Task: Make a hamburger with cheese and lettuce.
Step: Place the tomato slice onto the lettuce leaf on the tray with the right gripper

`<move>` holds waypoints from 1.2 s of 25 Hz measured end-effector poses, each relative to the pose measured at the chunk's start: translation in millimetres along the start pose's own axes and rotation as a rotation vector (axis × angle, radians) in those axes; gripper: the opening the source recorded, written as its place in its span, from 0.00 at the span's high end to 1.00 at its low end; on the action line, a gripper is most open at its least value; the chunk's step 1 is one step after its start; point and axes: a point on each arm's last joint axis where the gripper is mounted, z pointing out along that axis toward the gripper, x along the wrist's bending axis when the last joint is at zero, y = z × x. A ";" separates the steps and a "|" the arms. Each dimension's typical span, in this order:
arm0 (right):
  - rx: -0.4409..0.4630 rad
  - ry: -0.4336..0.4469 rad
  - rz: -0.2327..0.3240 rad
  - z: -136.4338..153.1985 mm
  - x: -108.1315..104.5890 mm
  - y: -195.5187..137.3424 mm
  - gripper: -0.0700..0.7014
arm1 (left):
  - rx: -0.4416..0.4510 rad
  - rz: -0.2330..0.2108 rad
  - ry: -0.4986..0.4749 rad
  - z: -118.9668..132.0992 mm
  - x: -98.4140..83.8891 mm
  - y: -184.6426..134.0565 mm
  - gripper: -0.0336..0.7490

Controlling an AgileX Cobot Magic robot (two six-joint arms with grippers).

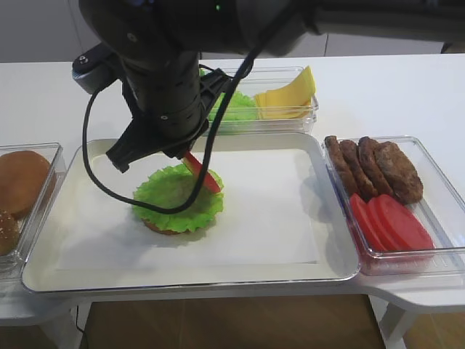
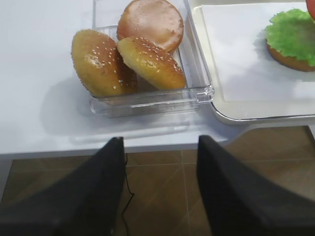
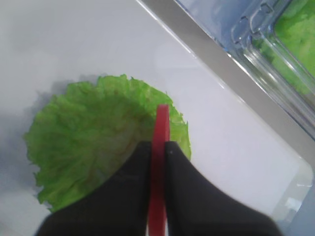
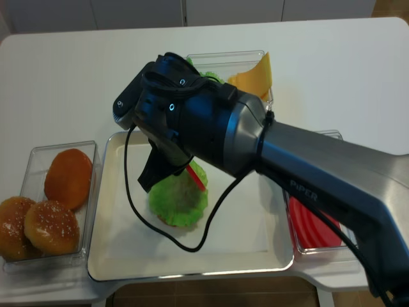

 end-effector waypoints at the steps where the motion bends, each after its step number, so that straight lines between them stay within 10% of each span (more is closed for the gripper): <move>1: 0.000 0.000 -0.001 0.0 0.0 0.0 0.85 | 0.000 0.000 0.000 0.0 0.0 0.0 0.50; 30: 0.011 0.041 0.024 -0.5 3.7 -0.7 0.64 | 0.000 0.000 0.000 0.0 0.0 0.0 0.50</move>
